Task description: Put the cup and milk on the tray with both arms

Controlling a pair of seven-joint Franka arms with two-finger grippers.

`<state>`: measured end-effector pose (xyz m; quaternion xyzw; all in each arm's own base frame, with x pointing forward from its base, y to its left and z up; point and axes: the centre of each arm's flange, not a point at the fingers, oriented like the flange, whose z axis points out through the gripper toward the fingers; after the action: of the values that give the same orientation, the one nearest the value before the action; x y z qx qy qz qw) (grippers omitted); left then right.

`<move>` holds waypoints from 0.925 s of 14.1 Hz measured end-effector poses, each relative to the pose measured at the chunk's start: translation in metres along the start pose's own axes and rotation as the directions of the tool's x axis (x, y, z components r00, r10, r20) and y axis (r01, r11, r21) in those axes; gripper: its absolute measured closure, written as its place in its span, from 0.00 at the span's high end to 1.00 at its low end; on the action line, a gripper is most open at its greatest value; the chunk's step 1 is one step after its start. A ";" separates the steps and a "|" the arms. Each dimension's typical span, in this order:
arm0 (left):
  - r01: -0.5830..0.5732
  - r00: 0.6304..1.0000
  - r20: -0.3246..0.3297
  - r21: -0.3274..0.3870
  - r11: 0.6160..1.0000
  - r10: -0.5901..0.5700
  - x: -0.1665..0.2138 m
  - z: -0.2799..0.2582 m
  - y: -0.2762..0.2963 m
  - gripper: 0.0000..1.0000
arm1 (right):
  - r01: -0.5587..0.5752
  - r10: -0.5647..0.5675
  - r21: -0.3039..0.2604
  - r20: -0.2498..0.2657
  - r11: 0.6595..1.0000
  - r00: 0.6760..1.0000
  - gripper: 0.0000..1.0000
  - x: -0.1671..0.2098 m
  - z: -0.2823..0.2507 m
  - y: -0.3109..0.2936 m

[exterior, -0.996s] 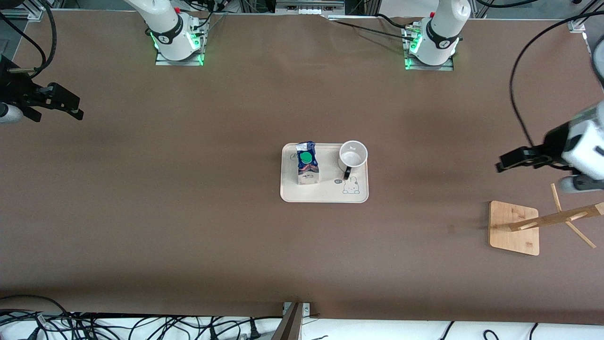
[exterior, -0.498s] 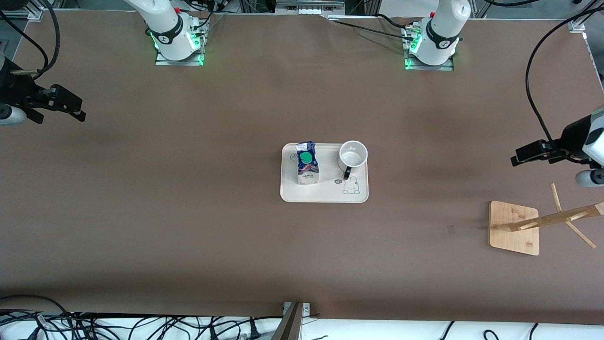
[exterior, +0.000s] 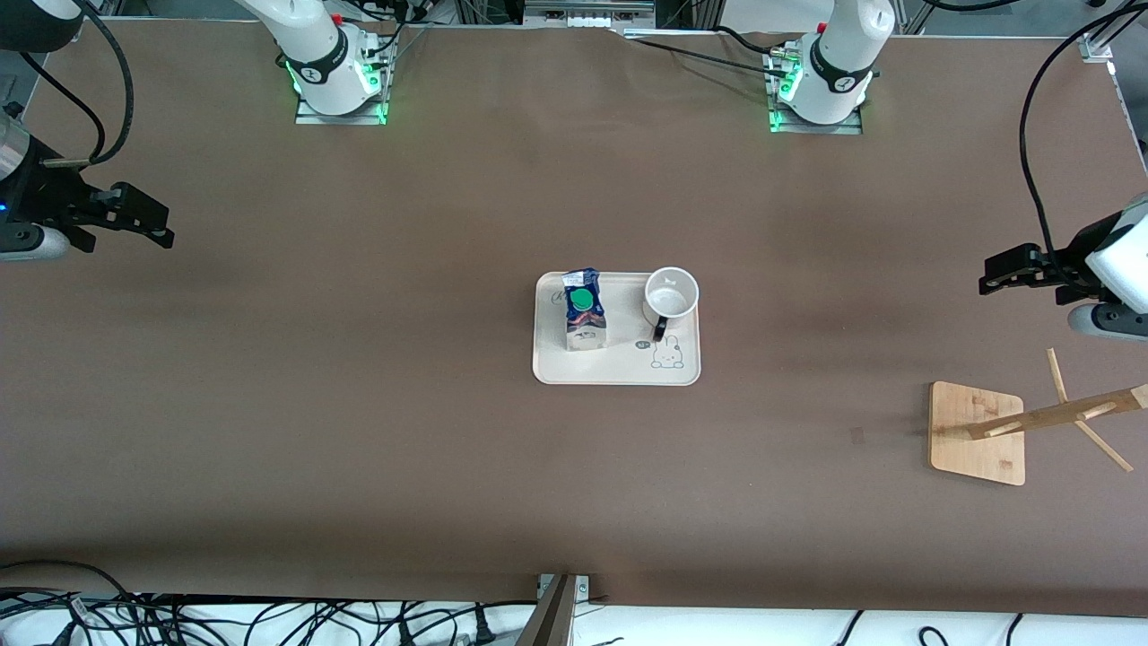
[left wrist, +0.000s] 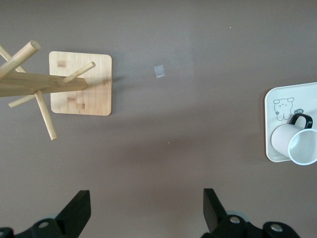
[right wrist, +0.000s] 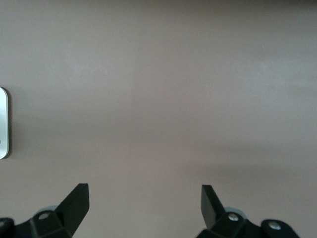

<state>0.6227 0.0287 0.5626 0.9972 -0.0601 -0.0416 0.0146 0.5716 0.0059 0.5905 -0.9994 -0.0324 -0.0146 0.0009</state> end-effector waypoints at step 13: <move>0.020 1.000 0.009 -0.003 1.000 -0.020 -0.018 -0.038 -0.008 1.00 | 0.001 -0.001 0.000 0.006 1.000 1.000 1.00 -0.001 0.001 0.000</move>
<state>0.6088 0.0399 0.6014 0.9975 -0.0500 -0.0465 0.0154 0.5710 0.0058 0.5899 -0.9994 -0.0329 -0.0116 0.0009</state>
